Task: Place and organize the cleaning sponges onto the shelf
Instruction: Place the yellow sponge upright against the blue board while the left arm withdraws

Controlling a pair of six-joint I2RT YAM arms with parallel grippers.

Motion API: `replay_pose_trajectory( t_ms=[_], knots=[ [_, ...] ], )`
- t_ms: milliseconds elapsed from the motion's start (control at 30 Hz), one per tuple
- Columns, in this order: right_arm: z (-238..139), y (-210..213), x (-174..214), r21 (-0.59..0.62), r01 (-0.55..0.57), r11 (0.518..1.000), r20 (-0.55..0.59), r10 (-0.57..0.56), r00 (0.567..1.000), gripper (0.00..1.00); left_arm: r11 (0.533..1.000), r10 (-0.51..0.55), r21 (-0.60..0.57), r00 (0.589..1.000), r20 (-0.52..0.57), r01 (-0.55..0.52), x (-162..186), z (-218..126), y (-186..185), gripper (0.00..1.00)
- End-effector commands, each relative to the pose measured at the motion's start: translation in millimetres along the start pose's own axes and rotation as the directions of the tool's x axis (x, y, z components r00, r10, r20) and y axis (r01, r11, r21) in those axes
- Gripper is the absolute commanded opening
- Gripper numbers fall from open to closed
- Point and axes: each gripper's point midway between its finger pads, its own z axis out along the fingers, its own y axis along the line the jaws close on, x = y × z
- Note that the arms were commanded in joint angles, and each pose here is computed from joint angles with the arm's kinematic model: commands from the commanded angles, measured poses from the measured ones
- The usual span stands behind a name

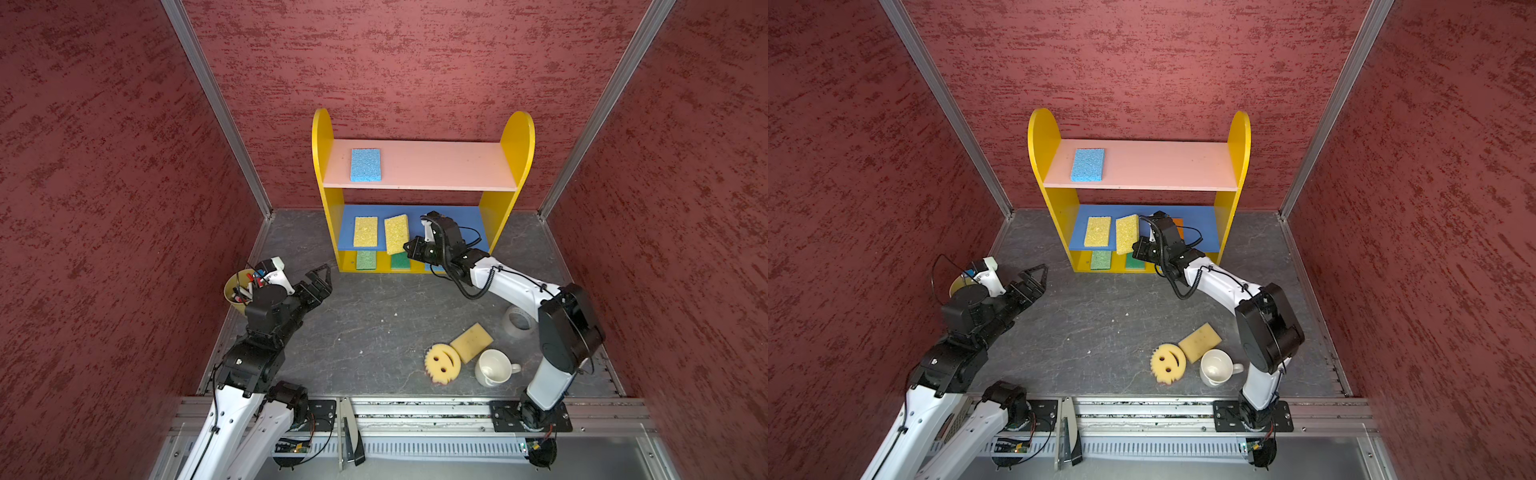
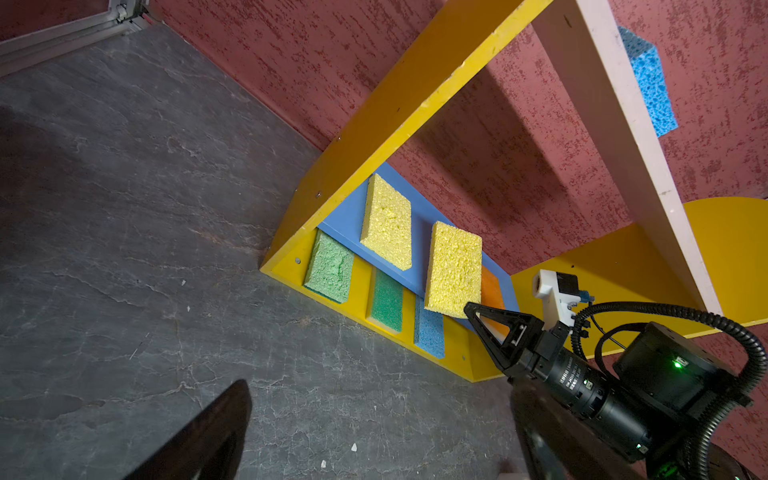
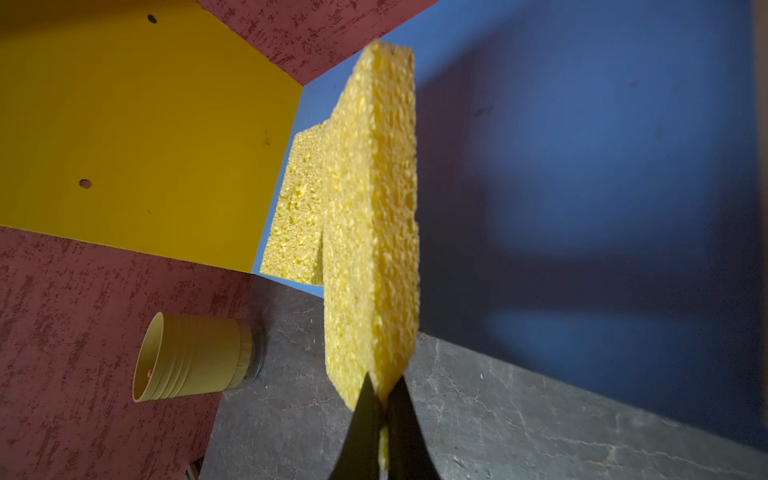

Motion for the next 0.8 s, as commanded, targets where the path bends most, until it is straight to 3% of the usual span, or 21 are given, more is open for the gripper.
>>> replay_pose_trajectory(
  t_ms=[0,767],
  knots=[
    [1.4,-4.3,-20.5,0.034,-0.002,0.999,0.056,0.0,0.998,0.0,1.0,0.002,0.0,1.0,-0.021,-0.002,5.1,1.5,3.8,0.97],
    [16.3,-29.1,-31.9,0.102,-0.07,0.992,0.099,0.06,0.993,0.04,0.999,-0.051,-0.002,0.998,-0.046,0.051,8.1,9.6,11.9,0.98]
  ],
)
